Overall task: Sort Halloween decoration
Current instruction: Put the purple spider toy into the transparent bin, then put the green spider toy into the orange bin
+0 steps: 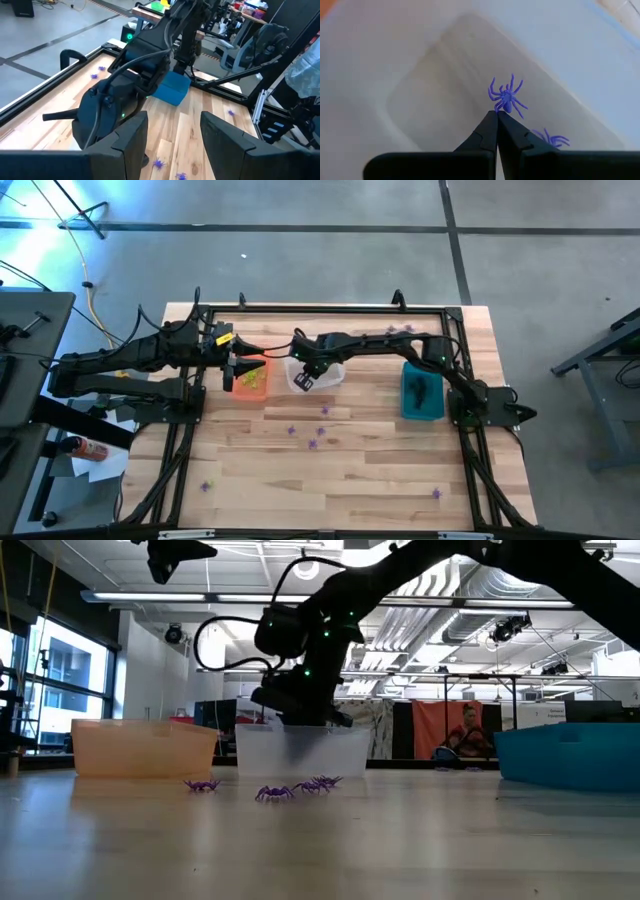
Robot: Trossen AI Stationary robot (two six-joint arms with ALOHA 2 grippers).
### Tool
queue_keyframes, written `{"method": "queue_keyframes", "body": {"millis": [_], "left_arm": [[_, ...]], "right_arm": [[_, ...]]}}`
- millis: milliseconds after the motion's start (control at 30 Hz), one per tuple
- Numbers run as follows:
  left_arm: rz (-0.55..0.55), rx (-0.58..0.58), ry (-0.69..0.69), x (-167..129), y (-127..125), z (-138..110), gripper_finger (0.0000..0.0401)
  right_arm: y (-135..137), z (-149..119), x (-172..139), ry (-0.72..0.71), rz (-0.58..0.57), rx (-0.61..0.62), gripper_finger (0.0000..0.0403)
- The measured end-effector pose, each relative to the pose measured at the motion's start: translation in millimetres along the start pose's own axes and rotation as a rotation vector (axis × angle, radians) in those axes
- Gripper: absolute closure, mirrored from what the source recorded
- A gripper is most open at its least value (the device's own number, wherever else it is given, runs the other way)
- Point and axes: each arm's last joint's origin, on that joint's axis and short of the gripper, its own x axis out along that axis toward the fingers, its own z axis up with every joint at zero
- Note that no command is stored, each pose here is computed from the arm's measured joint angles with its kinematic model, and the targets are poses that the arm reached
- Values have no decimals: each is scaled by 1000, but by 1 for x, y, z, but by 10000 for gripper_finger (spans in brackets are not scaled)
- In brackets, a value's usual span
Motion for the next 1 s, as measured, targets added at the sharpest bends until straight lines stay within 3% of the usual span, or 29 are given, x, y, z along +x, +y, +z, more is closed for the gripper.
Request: {"method": "queue_keyframes", "body": {"millis": [367, 600, 733, 867, 1000], "left_arm": [[0, 0, 0, 0, 0, 0, 233], [0, 0, 0, 0, 0, 0, 233], [0, 1, 0, 0, 0, 0, 233], [0, 1, -1, 0, 0, 0, 233], [0, 0, -1, 0, 0, 0, 233]], "right_arm": [[1, 2, -1, -1, 42, 70, 395], [1, 4, -9, -2, 58, 79, 298], [1, 9, -19, 4, 53, -14, 238], [0, 18, -49, -22, 57, -117, 204], [-5, 17, -95, -82, 53, -195, 197]]}}
